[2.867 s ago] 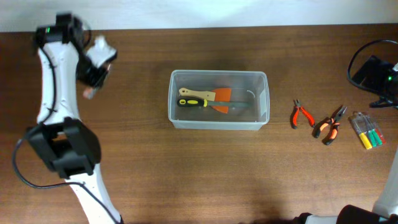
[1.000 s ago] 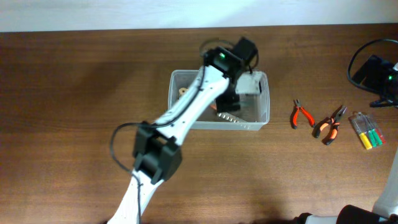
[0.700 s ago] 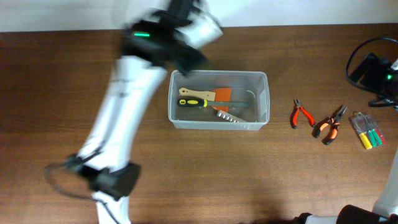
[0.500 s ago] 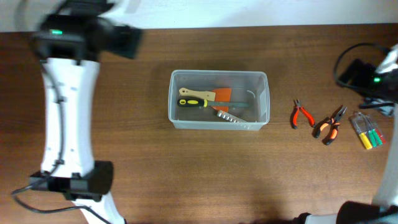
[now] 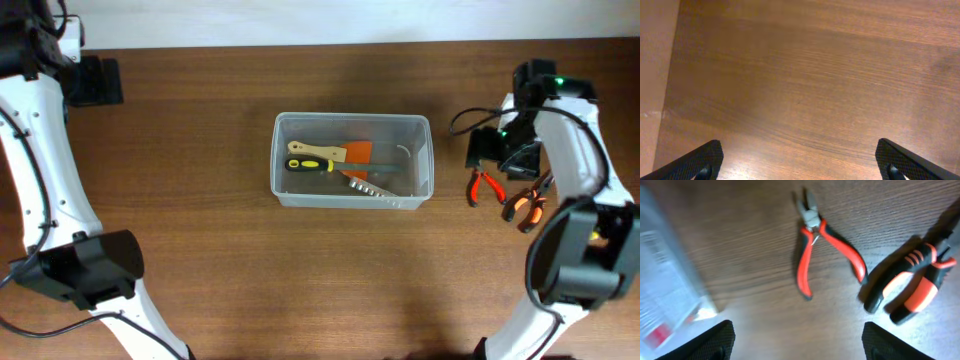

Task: Pack container
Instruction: 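Lower the right gripper onto the red-handled cutters and grasp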

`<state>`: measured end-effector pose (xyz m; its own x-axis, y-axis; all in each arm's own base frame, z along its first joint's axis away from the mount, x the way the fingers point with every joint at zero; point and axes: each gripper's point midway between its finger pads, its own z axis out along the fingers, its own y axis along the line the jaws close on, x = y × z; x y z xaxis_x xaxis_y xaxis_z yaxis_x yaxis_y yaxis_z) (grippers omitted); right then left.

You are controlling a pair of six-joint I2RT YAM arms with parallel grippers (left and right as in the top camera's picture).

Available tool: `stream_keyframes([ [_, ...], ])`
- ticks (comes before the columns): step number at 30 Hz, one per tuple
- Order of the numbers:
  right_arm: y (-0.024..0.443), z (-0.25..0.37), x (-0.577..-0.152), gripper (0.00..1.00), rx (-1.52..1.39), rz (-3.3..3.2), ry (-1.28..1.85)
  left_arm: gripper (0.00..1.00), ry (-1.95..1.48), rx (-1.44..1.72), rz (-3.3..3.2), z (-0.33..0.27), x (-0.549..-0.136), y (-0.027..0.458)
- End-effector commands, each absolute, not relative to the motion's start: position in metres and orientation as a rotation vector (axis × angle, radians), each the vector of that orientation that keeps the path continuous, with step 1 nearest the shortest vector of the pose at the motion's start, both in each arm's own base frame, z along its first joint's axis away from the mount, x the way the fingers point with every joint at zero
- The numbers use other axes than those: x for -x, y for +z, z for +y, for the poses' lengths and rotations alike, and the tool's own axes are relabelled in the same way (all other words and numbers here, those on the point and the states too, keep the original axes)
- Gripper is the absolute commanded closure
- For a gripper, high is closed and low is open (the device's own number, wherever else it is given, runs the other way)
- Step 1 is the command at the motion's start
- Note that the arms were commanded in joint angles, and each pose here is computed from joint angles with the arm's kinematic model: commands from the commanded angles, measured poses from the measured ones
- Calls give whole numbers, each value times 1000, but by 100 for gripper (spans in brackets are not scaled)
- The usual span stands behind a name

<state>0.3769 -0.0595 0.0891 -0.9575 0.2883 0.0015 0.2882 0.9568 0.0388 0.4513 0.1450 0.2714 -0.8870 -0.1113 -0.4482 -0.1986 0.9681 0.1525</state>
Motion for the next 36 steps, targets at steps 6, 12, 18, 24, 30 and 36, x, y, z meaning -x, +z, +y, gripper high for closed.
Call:
stream_keyframes([
  [6, 56, -74, -390, 17, -116, 3148, -35, 1, 238, 251, 2676, 147, -452, 266],
  [12, 56, -77, -406, 18, 9, 3086, -54, 1, 238, 251, 2676, 147, -452, 266],
  [18, 55, -77, -407, 23, 8, 3081, -54, 1, 238, 251, 2676, 147, -452, 266],
  [24, 51, -78, -412, 23, -90, 3057, -55, 1, 238, 251, 2676, 147, -452, 266],
  [30, 33, -76, -407, 23, -234, 3051, -42, 1, 238, 251, 2676, 147, -452, 266],
  [36, 16, -74, -397, 23, -246, 3070, -40, 1, 238, 251, 2676, 147, -452, 266],
])
